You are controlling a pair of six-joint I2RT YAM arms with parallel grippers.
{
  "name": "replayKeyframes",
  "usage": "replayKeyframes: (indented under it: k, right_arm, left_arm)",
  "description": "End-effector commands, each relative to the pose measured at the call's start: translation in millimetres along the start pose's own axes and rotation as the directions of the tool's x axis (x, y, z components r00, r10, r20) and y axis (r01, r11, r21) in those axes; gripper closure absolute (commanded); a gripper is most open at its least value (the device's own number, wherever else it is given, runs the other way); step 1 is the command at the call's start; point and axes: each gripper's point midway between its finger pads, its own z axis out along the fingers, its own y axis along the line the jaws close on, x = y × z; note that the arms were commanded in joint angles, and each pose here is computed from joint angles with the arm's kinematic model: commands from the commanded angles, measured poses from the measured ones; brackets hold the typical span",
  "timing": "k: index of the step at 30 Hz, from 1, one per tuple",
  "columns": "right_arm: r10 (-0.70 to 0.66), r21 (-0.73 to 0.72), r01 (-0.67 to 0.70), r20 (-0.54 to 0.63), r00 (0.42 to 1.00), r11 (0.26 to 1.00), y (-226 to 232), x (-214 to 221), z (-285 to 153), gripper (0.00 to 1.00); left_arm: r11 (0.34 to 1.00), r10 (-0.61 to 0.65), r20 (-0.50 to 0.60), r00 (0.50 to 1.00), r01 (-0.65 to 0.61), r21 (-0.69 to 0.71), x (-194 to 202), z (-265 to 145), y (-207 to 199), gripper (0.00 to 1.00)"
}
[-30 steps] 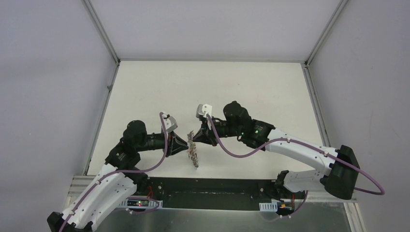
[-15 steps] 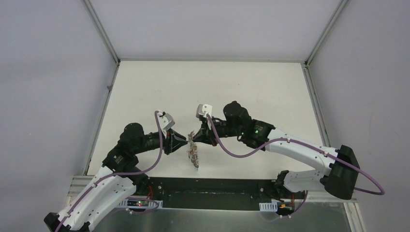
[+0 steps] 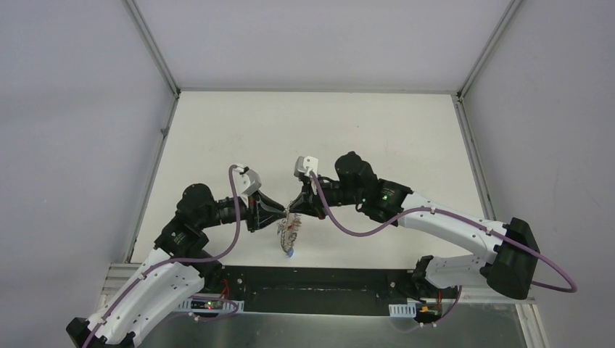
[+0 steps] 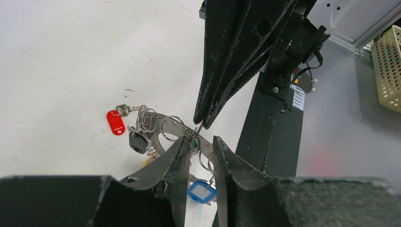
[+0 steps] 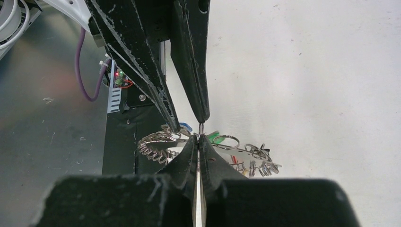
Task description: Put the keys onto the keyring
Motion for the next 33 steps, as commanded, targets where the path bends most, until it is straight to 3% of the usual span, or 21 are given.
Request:
replayKeyframes:
  k: [1, 11, 21, 33]
  right_arm:
    - [-0.065, 0.007, 0.065, 0.138, 0.988, 0.998, 1.9, -46.7, -5.5, 1.0]
    - [-0.075, 0.011, 0.074, 0.156, 0.985, 0.997, 2.1, -47.3, -7.2, 1.0]
    - [-0.095, -0.013, 0.098, 0.149, 0.984, 0.995, 5.4, -40.6, -6.7, 1.0]
    - [-0.087, -0.024, 0.091, 0.143, 0.986, 0.996, 5.7, -39.8, -4.8, 1.0]
  left_arm:
    - [0.995, 0.043, 0.027, 0.999, -0.045, 0.086, -12.9, 1.0, -15.8, 0.75]
    - [0.983, 0.185, 0.029, 0.982, -0.184, -0.015, -25.5, -12.8, -5.6, 0.75]
    - [0.974, 0.223, -0.006, 0.975, -0.222, 0.04, -19.3, 0.0, -2.0, 0.75]
    - [0.956, 0.269, 0.04, 0.962, -0.272, 0.113, -26.7, 13.2, -5.5, 0.88]
